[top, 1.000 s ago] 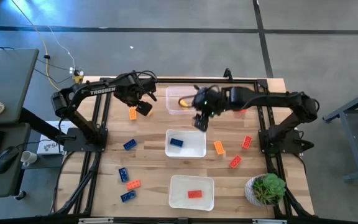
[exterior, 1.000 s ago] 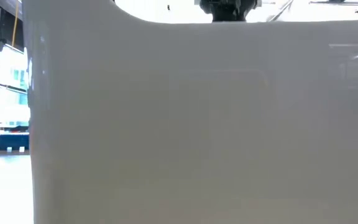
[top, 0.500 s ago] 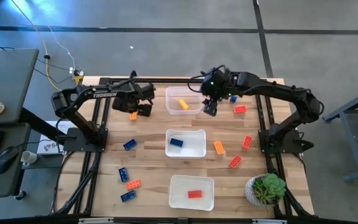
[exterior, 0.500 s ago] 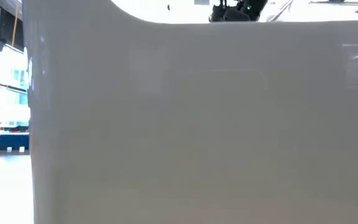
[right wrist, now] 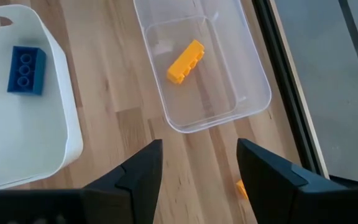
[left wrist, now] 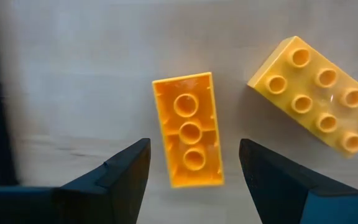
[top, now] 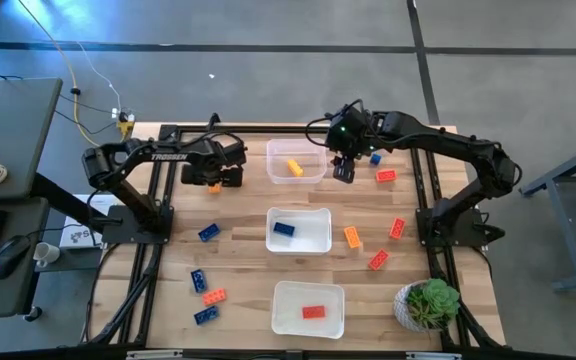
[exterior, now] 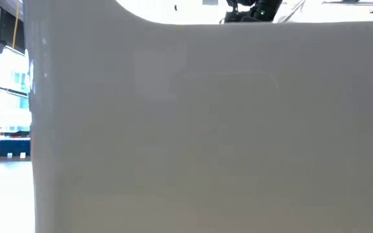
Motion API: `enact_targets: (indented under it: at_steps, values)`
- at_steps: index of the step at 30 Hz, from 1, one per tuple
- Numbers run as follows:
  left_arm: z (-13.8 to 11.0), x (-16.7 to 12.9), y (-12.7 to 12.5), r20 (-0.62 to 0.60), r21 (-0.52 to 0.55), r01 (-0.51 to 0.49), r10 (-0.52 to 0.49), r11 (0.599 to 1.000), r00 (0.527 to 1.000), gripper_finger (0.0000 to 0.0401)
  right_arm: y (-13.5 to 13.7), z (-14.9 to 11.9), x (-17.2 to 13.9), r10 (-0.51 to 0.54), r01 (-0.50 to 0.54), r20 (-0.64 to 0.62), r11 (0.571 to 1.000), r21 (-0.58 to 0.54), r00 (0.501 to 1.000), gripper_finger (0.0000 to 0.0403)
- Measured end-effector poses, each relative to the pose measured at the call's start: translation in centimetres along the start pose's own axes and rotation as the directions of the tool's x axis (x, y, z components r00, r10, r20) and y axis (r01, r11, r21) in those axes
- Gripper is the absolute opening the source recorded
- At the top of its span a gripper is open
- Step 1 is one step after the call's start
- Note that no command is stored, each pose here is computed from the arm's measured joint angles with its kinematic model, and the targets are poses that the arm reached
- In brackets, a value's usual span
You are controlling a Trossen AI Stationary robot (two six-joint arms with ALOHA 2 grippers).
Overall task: Sort & place blocks by color
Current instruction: Put the yellow game piece into the transparent bin
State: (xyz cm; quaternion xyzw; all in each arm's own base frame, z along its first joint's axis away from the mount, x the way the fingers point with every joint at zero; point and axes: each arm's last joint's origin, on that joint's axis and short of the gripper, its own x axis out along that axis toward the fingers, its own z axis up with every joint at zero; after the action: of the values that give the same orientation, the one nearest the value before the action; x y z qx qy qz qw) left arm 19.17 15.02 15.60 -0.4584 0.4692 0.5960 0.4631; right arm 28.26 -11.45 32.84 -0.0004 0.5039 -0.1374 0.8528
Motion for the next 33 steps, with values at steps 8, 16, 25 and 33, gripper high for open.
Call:
enact_targets:
  at_steps: [8,16,25,33]
  values:
    - [-0.6,2.2,0.8,0.002,-0.039,0.022,-0.022,0.999,1.0,0.0234,0.0,0.0,0.0,0.0,0.0,0.002,1.0,0.0,1.0,0.0193]
    - [-0.5,2.5,0.8,0.017,0.085,0.042,-0.043,0.995,0.999,0.0193,0.0,0.0,0.0,-0.011,0.011,0.003,0.999,0.043,1.0,0.0193]
    - [-0.4,2.5,0.7,0.026,0.282,0.038,-0.047,0.959,0.999,0.0104,0.0,0.0,0.0,-0.011,0.01,0.003,0.984,0.177,1.0,0.0193]
    - [0.4,-0.8,0.5,0.104,0.434,0.111,-0.172,0.894,0.98,0.0104,0.6,0.2,0.0,0.006,-0.008,0.007,0.945,0.326,1.0,0.0193]
